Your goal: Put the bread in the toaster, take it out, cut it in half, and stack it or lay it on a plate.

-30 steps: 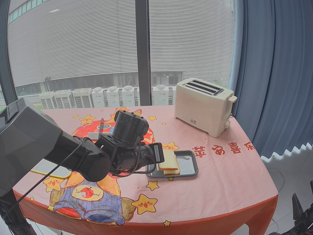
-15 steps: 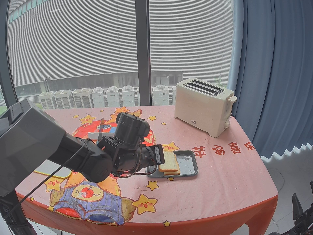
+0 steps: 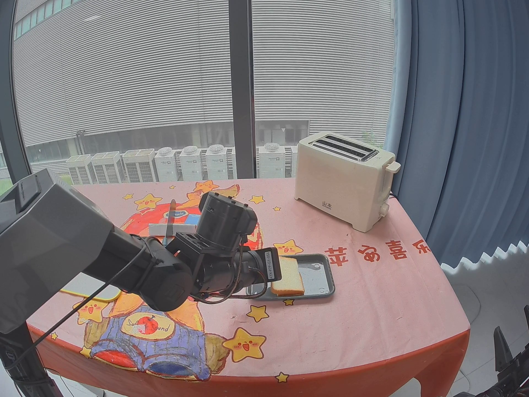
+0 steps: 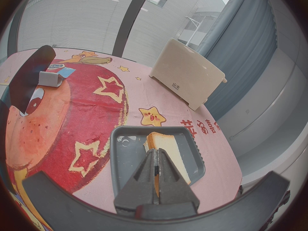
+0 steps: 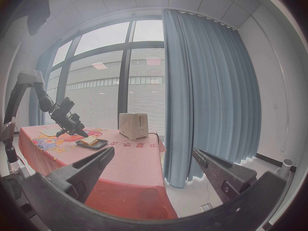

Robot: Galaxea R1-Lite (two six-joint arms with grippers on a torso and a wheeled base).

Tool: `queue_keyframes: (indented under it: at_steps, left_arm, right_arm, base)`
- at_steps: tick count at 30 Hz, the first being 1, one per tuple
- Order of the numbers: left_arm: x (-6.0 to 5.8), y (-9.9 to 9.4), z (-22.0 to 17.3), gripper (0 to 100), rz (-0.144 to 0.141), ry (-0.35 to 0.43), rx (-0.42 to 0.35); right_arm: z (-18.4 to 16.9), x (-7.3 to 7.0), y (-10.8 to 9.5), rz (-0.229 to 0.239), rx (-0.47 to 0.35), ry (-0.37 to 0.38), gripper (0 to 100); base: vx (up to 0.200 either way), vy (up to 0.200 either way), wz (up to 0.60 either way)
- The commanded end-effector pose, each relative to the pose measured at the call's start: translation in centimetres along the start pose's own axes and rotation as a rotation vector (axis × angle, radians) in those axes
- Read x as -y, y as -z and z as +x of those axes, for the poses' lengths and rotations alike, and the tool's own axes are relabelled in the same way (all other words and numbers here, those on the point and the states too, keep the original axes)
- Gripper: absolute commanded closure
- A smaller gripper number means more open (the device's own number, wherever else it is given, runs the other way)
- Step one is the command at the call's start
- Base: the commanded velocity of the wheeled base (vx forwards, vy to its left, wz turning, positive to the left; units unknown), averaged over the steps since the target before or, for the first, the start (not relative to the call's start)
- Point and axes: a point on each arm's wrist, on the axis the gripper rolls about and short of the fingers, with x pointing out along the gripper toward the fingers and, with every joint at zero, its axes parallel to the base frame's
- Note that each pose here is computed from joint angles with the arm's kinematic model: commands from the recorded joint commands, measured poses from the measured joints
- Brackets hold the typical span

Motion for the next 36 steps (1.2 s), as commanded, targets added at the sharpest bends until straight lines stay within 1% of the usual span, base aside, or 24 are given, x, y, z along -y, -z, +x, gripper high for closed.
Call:
queue_keyframes:
  at_steps: [1,2,9,16,36]
  left_arm:
    - [0.01,0.01,-0.05,100,0.000,0.002,-0.001]
    - [0.01,0.01,-0.05,0,0.000,0.002,-0.001]
    - [0.07,-0.08,-0.05,0,-0.001,0.008,0.011]
    - [0.00,0.02,-0.05,0,-0.001,0.034,0.048]
    - [0.05,0.06,-0.19,0,0.000,0.037,0.047]
  right_arm:
    - [0.02,-0.01,0.52,-0.001,-0.003,-0.001,0]
    - [0.02,-0.01,0.52,-0.001,-0.003,-0.001,0]
    - [0.02,-0.01,0.52,-0.001,-0.003,-0.001,0]
    - [0.02,-0.01,0.52,-0.001,-0.003,-0.001,0]
    - [0.02,-0.01,0.52,-0.001,-0.003,-0.001,0]
  base:
    - [0.000,0.000,0.00]
    - [0.000,0.000,0.00]
    - [0.000,0.000,0.00]
    - [0.000,0.000,0.00]
    - [0.000,0.000,0.00]
